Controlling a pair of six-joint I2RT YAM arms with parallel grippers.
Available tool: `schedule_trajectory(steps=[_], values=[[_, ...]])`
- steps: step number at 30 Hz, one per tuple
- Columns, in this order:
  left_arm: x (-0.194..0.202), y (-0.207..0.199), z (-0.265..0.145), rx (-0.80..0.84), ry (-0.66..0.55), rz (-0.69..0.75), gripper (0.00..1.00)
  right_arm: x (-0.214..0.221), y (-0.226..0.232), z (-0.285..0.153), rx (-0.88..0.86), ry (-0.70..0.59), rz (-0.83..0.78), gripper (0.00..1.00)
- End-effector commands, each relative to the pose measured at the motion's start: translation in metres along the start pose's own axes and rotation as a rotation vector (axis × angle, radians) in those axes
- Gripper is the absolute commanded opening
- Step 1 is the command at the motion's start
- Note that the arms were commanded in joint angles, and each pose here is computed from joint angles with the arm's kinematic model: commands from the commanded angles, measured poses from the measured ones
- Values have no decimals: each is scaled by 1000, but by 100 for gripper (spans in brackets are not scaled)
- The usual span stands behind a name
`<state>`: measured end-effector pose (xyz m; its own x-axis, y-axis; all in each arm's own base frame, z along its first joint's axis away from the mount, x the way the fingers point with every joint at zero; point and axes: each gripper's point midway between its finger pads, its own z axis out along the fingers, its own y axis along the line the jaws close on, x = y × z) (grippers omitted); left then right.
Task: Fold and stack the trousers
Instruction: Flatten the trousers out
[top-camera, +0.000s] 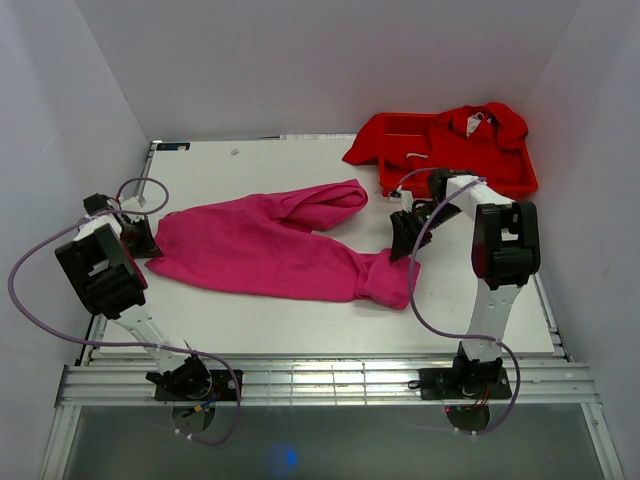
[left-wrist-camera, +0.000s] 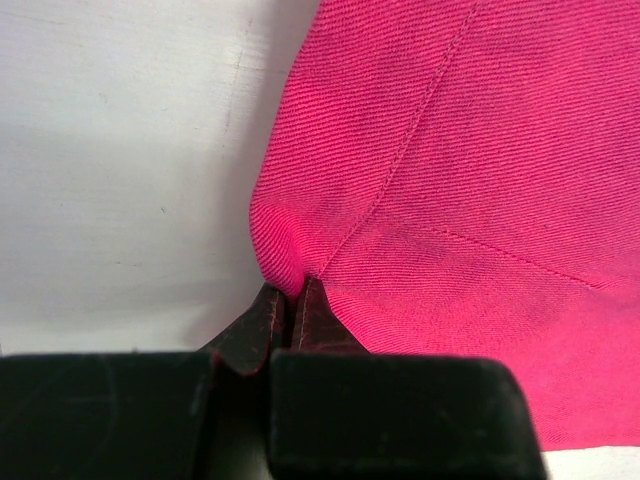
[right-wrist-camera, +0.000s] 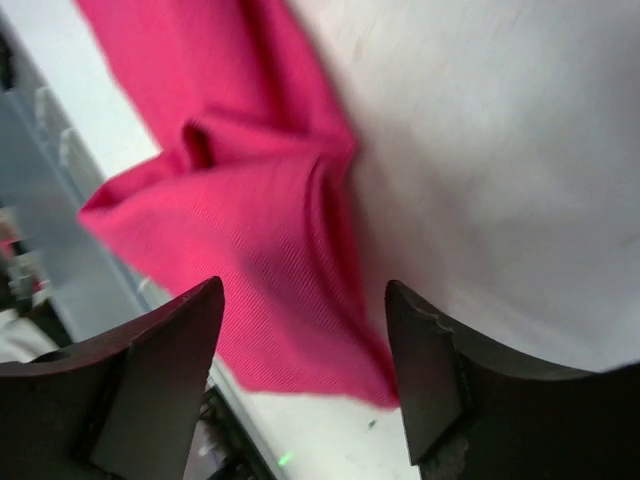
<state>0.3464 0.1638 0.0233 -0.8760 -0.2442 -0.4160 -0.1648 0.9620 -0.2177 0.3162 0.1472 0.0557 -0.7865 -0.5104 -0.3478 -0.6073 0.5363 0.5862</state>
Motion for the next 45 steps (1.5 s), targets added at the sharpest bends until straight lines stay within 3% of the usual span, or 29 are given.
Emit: schedule_trajectory(steps=[1, 3, 4, 7, 11, 15, 19, 21, 28, 29, 31, 32, 33, 34, 35, 37, 41, 45], values=[[13, 17, 6, -45, 47, -10, 0, 24, 50, -31, -206, -29, 75, 70], [14, 17, 7, -43, 49, -14, 0, 28, 49, -38, -218, -50, 77, 57], [13, 17, 7, -42, 49, -14, 0, 28, 51, -42, -218, -60, 77, 40], [12, 19, 5, -46, 44, -13, 0, 24, 44, -58, -188, -113, 76, 8], [13, 28, -4, -57, 42, -23, 0, 25, 35, -84, -142, -191, 81, 8], [11, 54, -23, -107, 24, -24, 0, 54, -7, -126, 69, -273, 115, 8], [18, 83, -40, -153, 31, -15, 0, 120, -46, -146, 338, -170, 100, 8], [24, 93, -45, -163, 39, 8, 0, 154, -48, -133, 356, -110, 118, 8], [47, 56, -39, 48, 74, 158, 1, 192, -56, -110, 414, 5, 40, 8], [45, 45, -43, 94, 67, 173, 4, 193, -57, -109, 413, 23, 21, 8], [37, 37, -52, 124, 36, 232, 29, 194, -63, -115, 443, 46, 7, 8], [23, 28, -62, 144, -5, 264, 42, 192, -68, -120, 472, 44, -4, 8], [16, 21, -69, 168, -29, 295, 72, 191, -70, -124, 488, 50, -9, 8], [10, 12, -76, 191, -51, 352, 85, 187, -71, -126, 486, 42, -11, 8], [0, -6, -88, 210, -73, 409, 91, 177, -71, -136, 490, 26, -14, 8], [-7, -33, -97, 240, -99, 509, 93, 164, -70, -139, 458, -21, 16, 8], [9, -118, -98, 300, -103, 861, 89, 145, -76, -148, 447, -64, 58, 8], [66, -181, -90, 419, -44, 1095, 77, 134, -89, -164, 499, -75, 71, 8]])
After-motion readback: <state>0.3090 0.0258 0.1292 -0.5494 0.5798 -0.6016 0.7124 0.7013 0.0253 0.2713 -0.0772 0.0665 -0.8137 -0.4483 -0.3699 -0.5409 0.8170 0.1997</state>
